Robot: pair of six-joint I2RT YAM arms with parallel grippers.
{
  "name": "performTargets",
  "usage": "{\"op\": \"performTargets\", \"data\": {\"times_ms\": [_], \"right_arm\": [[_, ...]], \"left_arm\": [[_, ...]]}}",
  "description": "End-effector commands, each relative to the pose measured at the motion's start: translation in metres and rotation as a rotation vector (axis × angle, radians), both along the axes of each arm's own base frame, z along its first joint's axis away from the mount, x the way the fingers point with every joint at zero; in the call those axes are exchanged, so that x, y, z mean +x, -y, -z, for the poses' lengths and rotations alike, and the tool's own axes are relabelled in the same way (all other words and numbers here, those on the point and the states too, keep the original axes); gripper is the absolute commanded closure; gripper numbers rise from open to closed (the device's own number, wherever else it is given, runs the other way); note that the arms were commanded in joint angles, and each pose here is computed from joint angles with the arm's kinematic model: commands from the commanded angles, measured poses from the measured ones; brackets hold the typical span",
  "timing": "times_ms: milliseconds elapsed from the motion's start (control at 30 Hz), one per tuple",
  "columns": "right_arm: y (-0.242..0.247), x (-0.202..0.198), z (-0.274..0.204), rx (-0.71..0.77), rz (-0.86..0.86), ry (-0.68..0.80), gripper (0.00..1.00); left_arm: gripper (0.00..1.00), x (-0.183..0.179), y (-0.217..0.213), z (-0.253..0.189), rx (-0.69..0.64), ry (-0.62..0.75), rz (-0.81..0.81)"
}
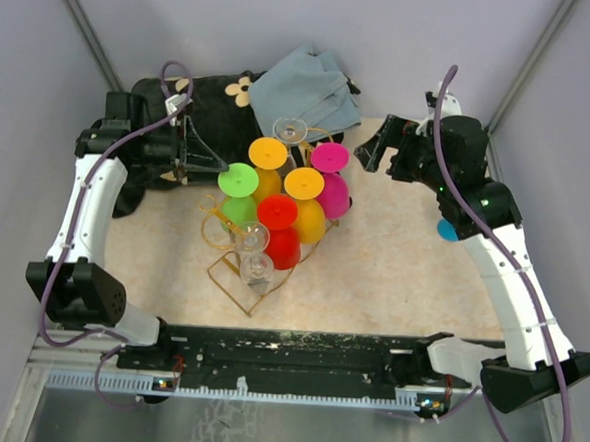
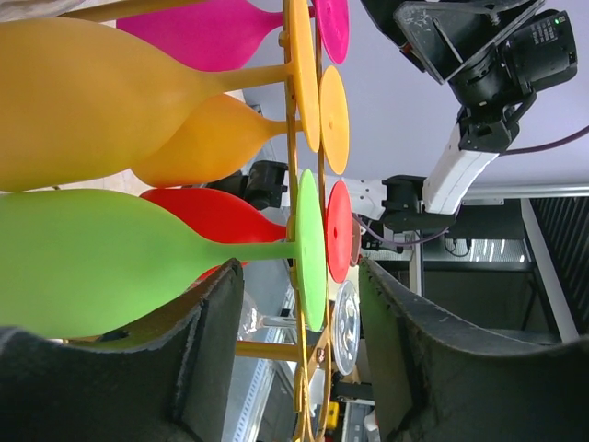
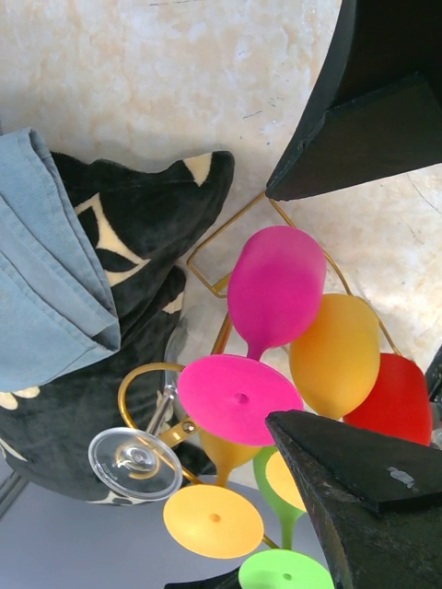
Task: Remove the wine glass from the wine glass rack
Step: Pick up the wine glass from the wine rack.
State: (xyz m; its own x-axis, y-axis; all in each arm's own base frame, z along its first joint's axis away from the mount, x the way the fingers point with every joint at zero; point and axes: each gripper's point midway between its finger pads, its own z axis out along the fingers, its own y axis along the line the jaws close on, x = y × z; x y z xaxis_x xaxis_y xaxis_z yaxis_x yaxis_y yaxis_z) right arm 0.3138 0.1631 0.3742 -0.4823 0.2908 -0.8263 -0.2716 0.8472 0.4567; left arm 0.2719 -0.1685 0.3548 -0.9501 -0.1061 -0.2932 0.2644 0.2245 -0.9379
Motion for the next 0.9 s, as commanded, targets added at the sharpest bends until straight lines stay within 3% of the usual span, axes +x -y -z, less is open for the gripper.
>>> {"op": "performTargets", "data": {"times_ms": [0, 200, 667, 867], "right_arm": [[-0.0003, 0.0004, -0.0310, 0.022, 0.003, 0.092, 0.04], [-0.0003, 0.0002, -0.0289, 0.022, 0.003, 0.090, 0.03], [0.0028, -0.0031, -0.0265, 0.018, 0.011, 0.088, 0.03], [0.0034, -0.0053, -0.0255, 0.020, 0.011, 0.087, 0.02]], "left_arm": [[0.43, -0.0016, 0.0019, -0.0064, 0.000, 0.040, 0.002], [0.55, -0.0010, 0.0018, -0.0060, 0.005, 0.047, 0.001], [0.68, -0.0060, 0.0010, -0.0029, 0.015, 0.048, 0.007], [0.83, -0.0076, 0.0010, -0.0018, 0.017, 0.040, 0.007]]}}
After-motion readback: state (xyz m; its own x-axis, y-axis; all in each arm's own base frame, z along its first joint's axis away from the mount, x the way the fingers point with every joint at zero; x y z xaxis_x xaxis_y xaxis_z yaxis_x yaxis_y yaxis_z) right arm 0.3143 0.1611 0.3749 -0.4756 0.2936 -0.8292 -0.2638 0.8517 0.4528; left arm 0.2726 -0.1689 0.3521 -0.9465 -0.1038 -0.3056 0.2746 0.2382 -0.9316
